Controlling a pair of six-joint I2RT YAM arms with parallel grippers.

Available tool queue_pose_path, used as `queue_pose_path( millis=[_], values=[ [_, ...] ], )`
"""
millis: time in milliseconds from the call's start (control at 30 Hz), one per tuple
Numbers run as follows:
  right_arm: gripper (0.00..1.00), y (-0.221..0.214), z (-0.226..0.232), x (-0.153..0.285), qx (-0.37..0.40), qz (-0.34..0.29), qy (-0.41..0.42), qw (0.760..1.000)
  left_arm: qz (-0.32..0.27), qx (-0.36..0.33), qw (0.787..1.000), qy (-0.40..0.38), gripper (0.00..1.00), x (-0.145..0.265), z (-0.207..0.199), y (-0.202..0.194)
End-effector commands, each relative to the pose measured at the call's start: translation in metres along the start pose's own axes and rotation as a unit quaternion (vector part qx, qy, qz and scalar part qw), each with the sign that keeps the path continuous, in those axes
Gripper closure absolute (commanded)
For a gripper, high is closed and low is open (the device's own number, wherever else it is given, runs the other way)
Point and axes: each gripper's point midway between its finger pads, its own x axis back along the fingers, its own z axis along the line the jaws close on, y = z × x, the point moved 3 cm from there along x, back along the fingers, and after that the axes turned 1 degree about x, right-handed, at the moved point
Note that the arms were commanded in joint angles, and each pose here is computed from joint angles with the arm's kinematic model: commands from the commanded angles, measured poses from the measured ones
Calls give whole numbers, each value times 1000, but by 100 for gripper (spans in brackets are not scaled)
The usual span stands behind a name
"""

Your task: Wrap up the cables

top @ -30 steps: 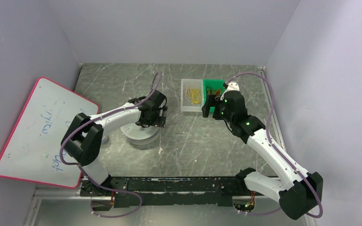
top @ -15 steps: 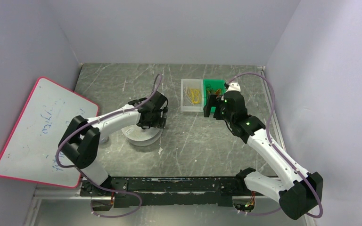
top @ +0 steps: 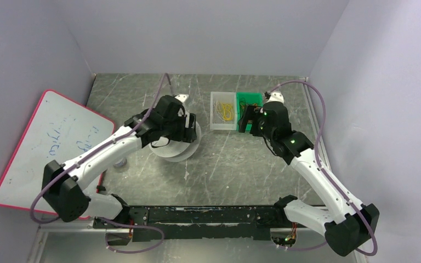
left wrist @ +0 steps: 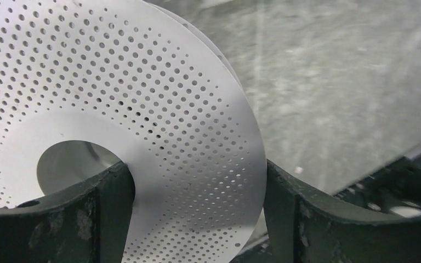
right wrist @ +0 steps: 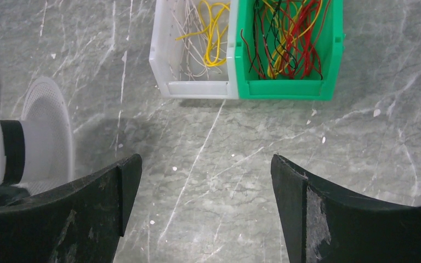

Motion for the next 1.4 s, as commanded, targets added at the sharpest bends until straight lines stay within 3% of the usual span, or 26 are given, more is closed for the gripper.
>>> queue_pose_path(
  millis=[0,200,467,767,1367],
  values=[
    [9,6,3,12,-13,-4,8,1000,-56,1,987,-149,93,38,-49,28],
    [10,5,2,18,-23,-12,12,1000,-122,35,958,-258,93,64,-78,46],
    [10,3,1,28,-39,-24,22,999,-203,74,889,-403,93,77,-107,57],
    [11,7,2,42,-39,-34,35,998,-190,111,811,-542,93,67,-122,42],
    [10,2,-4,54,-28,-39,38,998,-156,174,788,-569,93,0,-100,21]
  ],
)
